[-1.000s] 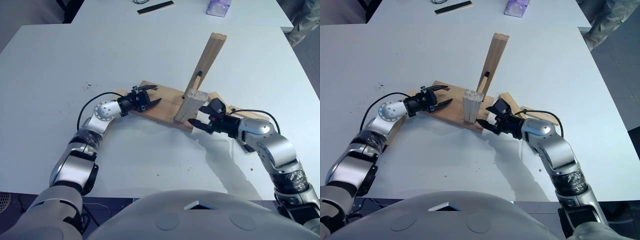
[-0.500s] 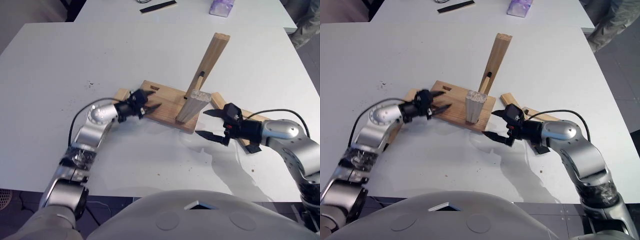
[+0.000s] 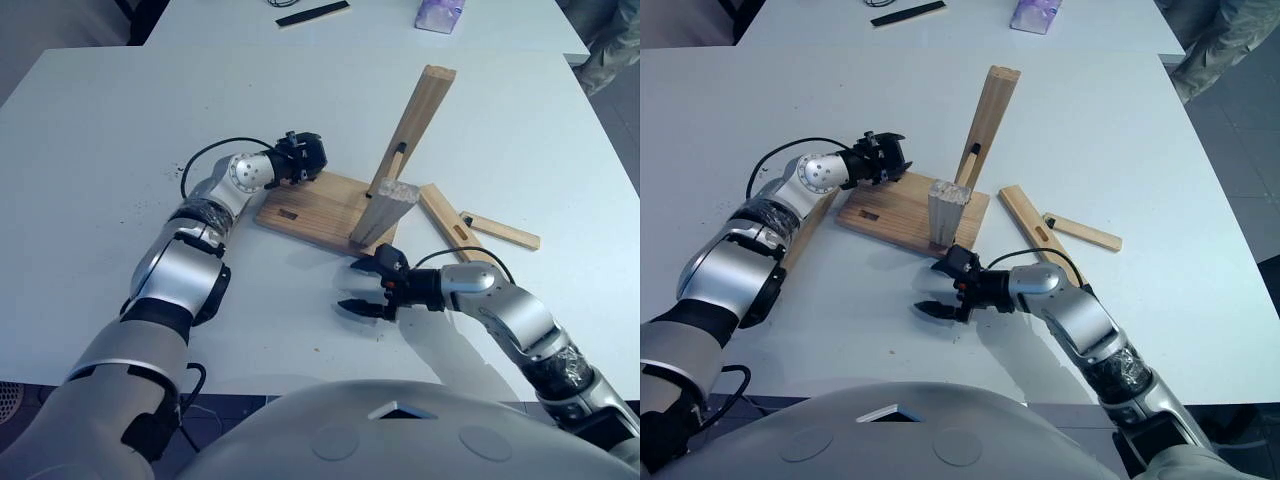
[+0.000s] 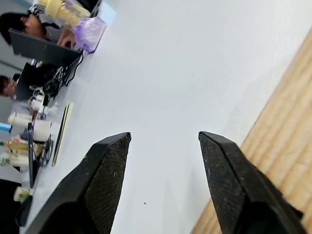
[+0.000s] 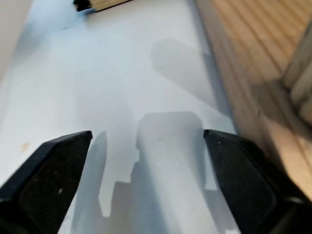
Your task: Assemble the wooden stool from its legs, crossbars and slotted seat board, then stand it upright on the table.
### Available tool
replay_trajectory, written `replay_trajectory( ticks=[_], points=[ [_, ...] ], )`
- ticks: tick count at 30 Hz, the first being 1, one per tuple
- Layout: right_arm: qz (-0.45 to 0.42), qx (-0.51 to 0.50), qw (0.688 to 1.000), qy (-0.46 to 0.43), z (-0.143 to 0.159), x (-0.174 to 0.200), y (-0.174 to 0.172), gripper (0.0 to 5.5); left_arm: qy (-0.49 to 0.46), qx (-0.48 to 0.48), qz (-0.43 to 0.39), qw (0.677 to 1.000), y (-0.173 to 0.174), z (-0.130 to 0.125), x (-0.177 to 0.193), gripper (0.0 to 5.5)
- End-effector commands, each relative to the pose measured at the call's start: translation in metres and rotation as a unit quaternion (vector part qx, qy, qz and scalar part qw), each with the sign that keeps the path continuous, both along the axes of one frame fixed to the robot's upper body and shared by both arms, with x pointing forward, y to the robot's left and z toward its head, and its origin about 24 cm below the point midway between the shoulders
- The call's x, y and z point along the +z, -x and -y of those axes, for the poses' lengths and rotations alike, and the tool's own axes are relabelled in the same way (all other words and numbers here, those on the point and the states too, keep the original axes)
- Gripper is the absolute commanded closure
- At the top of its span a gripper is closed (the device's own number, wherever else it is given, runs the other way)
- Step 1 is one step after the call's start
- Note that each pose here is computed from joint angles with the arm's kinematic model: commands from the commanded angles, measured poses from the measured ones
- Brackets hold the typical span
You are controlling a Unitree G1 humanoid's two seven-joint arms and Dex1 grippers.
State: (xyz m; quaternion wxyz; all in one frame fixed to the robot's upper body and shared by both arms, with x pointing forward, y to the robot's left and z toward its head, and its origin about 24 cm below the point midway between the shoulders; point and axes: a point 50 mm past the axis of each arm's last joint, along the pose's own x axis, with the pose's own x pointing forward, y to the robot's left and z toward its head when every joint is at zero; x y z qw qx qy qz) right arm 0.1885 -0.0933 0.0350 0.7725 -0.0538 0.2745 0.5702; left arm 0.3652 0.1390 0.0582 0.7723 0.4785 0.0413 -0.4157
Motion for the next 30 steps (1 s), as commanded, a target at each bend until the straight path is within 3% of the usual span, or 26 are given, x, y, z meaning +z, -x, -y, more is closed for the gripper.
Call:
replay_trajectory(
  ticks=[1,8,14,22,30],
  points=[
    [0.044,-0.074,0.996,0.039,0.015,0.002,-0.023,1.25,-0.109,-0.022,-0.154,0.982,0.039,-0.040,-0.057,2.89],
    [0.087,-0.140,0.985,0.051,0.024,0.006,-0.053,1.25,-0.100,-0.077,-0.257,0.958,0.065,-0.060,-0.067,2.89],
    [0.119,-0.147,0.979,0.075,0.029,0.006,-0.073,1.25,0.058,-0.128,-0.314,0.939,0.095,-0.045,-0.065,2.89],
    [0.136,-0.120,0.979,0.090,0.038,0.010,-0.077,1.25,0.199,-0.069,-0.260,0.942,0.117,-0.014,-0.039,2.89],
    [0.134,-0.065,0.986,0.079,0.034,0.018,-0.058,1.25,0.220,0.007,-0.216,0.951,0.111,-0.018,-0.026,2.89]
  ],
)
